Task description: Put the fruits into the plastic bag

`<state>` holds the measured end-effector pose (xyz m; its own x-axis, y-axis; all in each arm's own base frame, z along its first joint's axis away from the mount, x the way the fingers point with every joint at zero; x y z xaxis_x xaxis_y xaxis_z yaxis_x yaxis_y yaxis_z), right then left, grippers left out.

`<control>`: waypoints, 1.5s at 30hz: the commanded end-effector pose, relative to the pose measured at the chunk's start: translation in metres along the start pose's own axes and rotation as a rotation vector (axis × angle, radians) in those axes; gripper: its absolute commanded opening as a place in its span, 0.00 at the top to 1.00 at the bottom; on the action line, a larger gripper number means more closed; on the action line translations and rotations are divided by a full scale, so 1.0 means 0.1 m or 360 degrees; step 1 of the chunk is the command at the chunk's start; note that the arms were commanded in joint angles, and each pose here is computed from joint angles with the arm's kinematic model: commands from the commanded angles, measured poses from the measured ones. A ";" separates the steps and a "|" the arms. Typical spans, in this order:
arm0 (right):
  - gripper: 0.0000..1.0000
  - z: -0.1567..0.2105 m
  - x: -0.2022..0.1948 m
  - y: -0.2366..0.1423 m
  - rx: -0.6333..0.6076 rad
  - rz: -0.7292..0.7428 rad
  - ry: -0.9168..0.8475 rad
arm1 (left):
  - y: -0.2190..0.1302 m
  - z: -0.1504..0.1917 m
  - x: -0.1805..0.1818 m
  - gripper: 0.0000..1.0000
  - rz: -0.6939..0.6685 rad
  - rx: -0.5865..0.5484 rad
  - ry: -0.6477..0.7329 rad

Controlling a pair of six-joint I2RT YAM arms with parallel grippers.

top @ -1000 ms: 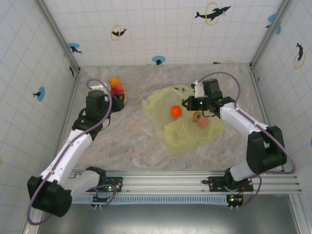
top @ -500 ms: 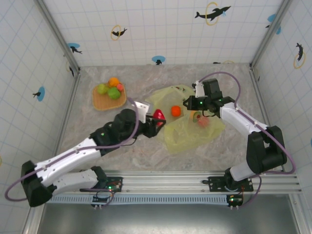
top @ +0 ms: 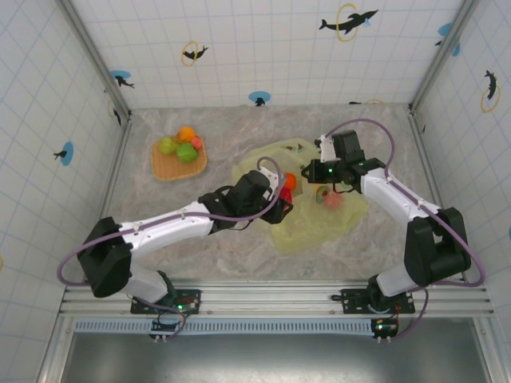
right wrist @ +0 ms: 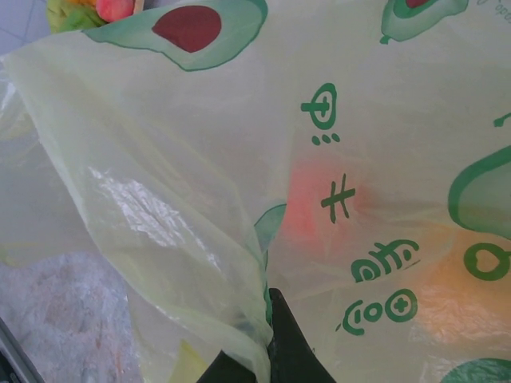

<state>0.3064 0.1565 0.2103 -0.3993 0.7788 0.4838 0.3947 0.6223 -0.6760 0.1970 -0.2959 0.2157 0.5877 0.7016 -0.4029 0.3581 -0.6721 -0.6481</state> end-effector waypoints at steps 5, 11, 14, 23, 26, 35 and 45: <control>1.00 -0.11 0.09 -0.11 0.0032 0.0032 -0.0120 | 0.21 -0.11 0.20 0.46 -0.0011 0.0003 -0.0030; 1.00 -0.17 0.10 -0.08 0.0079 0.0029 -0.0154 | 0.27 -0.11 0.41 0.47 -0.0151 -0.0021 -0.0089; 1.00 -0.19 0.12 -0.09 0.0087 -0.0001 -0.0166 | 0.32 -0.10 0.47 0.47 -0.0241 -0.0045 -0.0032; 1.00 -0.18 0.14 -0.13 0.0196 0.0036 -0.0301 | 0.58 -0.17 0.56 0.47 -0.0308 -0.0071 0.0073; 1.00 -0.17 0.18 -0.12 0.0171 -0.0048 -0.0288 | 0.67 -0.15 0.51 0.47 -0.0178 -0.0032 0.0161; 1.00 -0.18 0.28 -0.13 0.0078 -0.0248 -0.0203 | 0.91 -0.12 0.40 0.44 0.0102 0.0064 0.0285; 1.00 -0.11 0.27 -0.08 0.0050 -0.0319 -0.0114 | 1.12 -0.19 0.52 0.43 -0.0062 -0.0072 0.0269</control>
<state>0.3093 0.1678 0.2226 -0.4892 0.6911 0.5321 0.2906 0.7044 -0.6476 0.2681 -0.3325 0.1295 0.6916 0.6559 -0.3025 0.3304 -0.6597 -0.6750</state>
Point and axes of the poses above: each hand's point on the last joint's axis, 136 mm out from that joint toward the fingers, its own y axis out along the fingers, its own x axis along the line the jaws close on, z = x × y, the point moved 9 cm from there along -y, back along the fingers, and after that the axes turned 4 degrees about -y, right-handed, at the moved point
